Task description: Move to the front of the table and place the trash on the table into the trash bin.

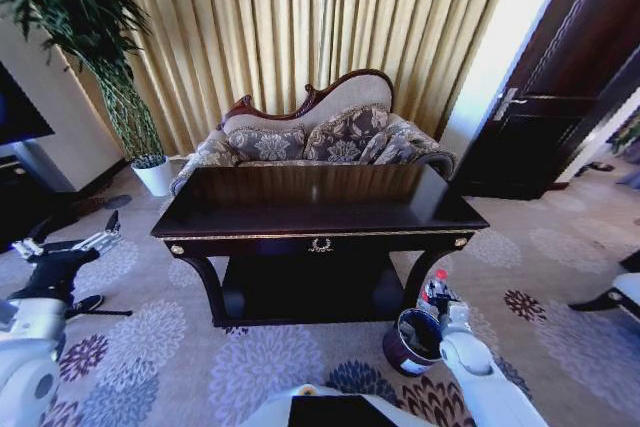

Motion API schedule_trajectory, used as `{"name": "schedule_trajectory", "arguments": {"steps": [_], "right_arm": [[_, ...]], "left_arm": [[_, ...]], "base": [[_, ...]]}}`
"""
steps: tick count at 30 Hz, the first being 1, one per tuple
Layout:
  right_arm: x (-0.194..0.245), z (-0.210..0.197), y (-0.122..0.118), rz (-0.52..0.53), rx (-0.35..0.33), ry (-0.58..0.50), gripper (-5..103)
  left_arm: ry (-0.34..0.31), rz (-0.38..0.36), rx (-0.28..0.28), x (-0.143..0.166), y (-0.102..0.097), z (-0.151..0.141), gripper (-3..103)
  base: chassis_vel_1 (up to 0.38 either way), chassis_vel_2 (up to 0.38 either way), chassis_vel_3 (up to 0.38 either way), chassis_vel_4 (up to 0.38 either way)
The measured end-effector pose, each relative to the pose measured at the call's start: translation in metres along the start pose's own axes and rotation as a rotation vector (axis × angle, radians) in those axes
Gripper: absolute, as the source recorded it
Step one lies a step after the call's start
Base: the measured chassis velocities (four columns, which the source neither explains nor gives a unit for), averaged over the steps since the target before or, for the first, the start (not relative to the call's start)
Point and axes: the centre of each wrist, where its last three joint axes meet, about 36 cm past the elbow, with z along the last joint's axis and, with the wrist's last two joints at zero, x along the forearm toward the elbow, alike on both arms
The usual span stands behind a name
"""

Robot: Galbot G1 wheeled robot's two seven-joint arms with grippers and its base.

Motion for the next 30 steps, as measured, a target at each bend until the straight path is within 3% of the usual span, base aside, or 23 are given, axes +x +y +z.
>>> {"name": "schedule_trajectory", "arguments": {"steps": [9,13,15,18,21,28,30], "right_arm": [[-0.025,0.047,-0.002,0.078,0.029,0.077,25],[-0.026,0.049,0.001,0.084,0.026,0.078,22],[-0.026,0.048,0.002,0.084,0.025,0.076,27],[-0.027,0.042,0.005,0.084,0.017,0.062,44],[-0.027,0.041,0.005,0.086,0.014,0.058,48],[-0.024,0.042,-0.003,0.099,0.012,0.058,82],[-0.023,0.042,-0.004,0.1,0.011,0.057,82]], "left_arm": [[0.005,0.0,0.0,0.004,-0.003,0.0,100],[0.006,0.0,-0.001,0.004,-0.002,0.0,100],[0.005,0.0,-0.005,0.004,-0.002,-0.001,100],[-0.001,0.0,-0.01,0.003,-0.001,-0.002,100],[-0.002,-0.001,-0.009,0.003,-0.001,-0.001,100],[-0.003,0.002,-0.003,0.002,0.0,0.002,100],[-0.004,0.003,-0.002,0.002,0.0,0.002,100]], "base": [[0.0,0.0,0.0,0.0],[0.0,0.0,0.0,0.0],[0.0,0.0,0.0,0.0],[0.0,0.0,0.0,0.0],[0.0,0.0,0.0,0.0],[0.0,0.0,0.0,0.0],[0.0,0.0,0.0,0.0]]}}
